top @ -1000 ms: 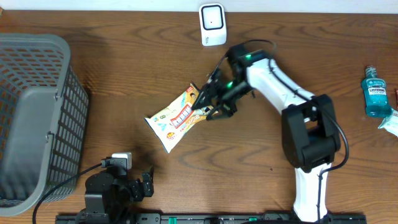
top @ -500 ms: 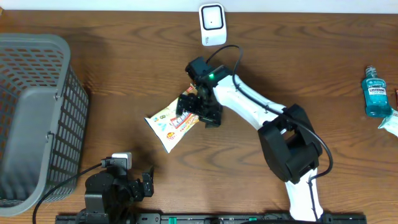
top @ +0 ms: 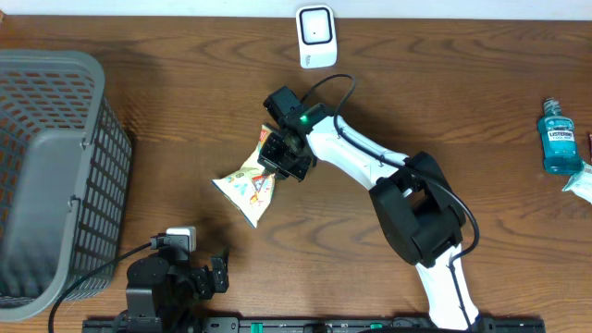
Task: Scan the item barcode
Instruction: 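Lift the yellow bag and rotate it with the right gripper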
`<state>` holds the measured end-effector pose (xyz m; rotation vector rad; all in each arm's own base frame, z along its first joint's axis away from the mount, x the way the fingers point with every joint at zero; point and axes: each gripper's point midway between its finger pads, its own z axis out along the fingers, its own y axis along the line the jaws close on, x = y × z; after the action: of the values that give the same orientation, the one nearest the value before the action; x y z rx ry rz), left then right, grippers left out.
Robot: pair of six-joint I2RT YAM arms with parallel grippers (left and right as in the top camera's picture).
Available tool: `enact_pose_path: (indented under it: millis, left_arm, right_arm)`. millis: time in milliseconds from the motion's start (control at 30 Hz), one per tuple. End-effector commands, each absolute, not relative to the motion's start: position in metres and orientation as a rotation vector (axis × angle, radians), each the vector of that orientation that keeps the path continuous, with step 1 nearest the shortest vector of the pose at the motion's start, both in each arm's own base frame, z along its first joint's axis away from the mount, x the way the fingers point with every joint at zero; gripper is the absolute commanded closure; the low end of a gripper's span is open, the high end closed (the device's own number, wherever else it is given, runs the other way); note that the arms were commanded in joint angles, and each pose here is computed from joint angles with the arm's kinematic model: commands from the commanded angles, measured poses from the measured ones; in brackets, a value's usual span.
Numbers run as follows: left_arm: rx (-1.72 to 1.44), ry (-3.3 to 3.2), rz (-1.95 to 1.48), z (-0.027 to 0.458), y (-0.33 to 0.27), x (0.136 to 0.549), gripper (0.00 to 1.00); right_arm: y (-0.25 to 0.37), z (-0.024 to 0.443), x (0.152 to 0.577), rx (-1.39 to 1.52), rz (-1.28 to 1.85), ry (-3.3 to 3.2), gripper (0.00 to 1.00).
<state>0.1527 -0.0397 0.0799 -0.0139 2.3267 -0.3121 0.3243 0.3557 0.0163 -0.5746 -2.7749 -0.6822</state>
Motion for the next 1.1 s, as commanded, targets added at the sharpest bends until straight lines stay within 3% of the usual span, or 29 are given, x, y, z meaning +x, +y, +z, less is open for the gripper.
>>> enact_pose_path:
  millis: [0,200,400,767,1067]
  left_arm:
    - [-0.023,2.367,-0.312,0.07,-0.039,0.147,0.02]
    - [-0.023,2.367,-0.312,0.07,-0.039,0.147,0.02]
    - [-0.023,2.367,-0.312,0.07,-0.039,0.147,0.02]
    - [-0.023,2.367,-0.312,0.07,-0.039,0.147,0.02]
    - [-0.023,2.368,-0.312,0.07,-0.039,0.147,0.02]
  right_arm:
    - [0.353,0.013,0.289,-0.563,-0.759,-2.407,0.99]
    - [0.344,0.107,0.312,-0.527,-1.2,-1.847,0.99]
    - [0.321,0.132,0.334,-0.555,-1.316,-1.691,0.99]
    - [0.301,0.138,0.334,-0.733,-1.21,-1.556,0.98]
    - [0.268,0.143,0.337,-1.105,-0.89,-1.228,0.99]
